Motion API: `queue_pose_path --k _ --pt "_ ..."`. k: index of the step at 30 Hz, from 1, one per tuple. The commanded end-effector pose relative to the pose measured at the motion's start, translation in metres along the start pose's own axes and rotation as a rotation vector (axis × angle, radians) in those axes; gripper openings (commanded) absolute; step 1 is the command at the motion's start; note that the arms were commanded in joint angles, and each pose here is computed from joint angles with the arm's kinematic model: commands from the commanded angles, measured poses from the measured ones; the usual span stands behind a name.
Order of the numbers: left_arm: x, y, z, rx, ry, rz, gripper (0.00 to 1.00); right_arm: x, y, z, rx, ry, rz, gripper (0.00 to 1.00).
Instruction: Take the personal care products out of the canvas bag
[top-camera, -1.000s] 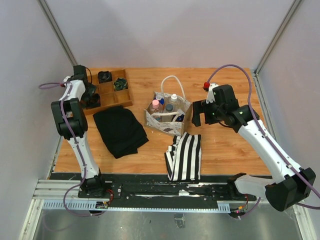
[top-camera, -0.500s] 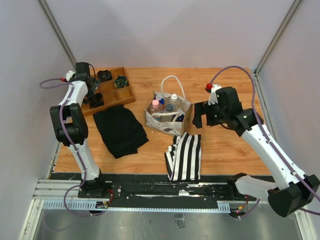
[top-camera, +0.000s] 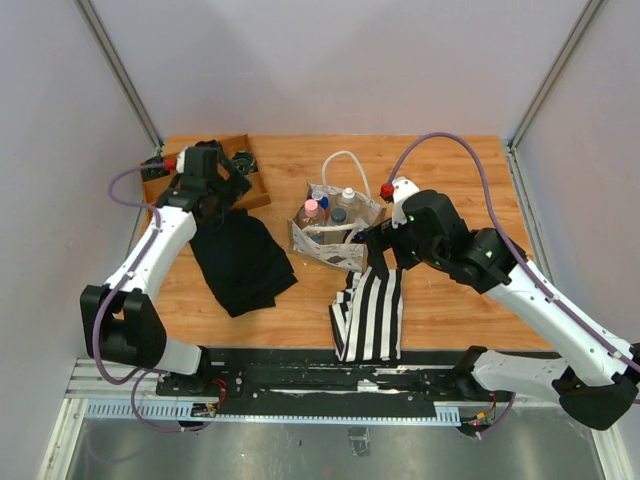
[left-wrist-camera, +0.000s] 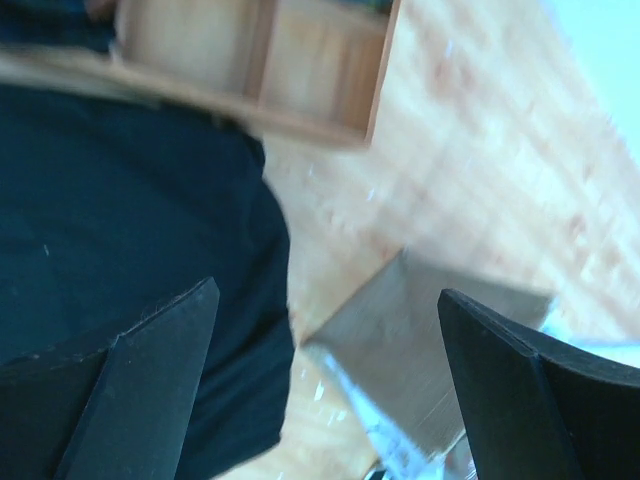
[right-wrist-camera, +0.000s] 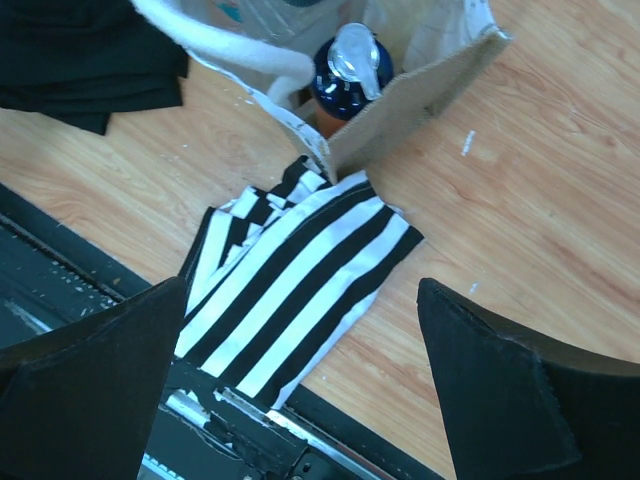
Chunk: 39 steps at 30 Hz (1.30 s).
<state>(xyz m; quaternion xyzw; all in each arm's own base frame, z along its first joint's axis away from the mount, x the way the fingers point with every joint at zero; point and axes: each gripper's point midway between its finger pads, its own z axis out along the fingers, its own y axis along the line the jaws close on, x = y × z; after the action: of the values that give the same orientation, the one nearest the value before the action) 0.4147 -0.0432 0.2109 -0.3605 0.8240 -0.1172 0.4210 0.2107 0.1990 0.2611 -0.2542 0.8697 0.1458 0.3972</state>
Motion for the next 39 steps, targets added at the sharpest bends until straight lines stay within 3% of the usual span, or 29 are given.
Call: queue_pose_path --k 1,4,10,17,24,29,34,39 --pt "0.081 0.02 0.001 0.017 0.228 0.069 1.0 0.001 -0.014 -0.009 0.083 -0.007 0.019 0.99" --pt "0.115 0.035 -0.005 -0.019 0.29 0.131 1.0 0.001 -0.009 -0.011 0.058 -0.011 0.033 0.99" --pt "0.13 0.07 0.003 -0.125 0.234 0.108 1.0 0.013 0.009 -0.011 -0.016 0.015 0.024 0.98" --pt "0.182 0.122 0.02 -0.304 0.37 0.115 1.0 0.042 0.03 -0.014 -0.037 0.106 -0.046 0.99" --pt "0.213 0.138 0.017 -0.305 0.421 0.077 1.0 0.059 0.039 -0.007 -0.046 0.155 -0.043 0.98" --pt "0.201 0.153 0.012 -0.37 0.415 -0.009 1.0 0.055 0.032 -0.011 -0.014 0.121 -0.034 0.98" --pt "0.166 0.208 0.002 -0.574 0.39 -0.144 1.0 0.047 0.019 -0.025 0.027 0.057 -0.029 0.98" --pt "0.12 0.237 -0.016 -0.616 0.271 -0.253 1.0 0.047 0.009 -0.03 0.056 0.03 -0.033 0.98"
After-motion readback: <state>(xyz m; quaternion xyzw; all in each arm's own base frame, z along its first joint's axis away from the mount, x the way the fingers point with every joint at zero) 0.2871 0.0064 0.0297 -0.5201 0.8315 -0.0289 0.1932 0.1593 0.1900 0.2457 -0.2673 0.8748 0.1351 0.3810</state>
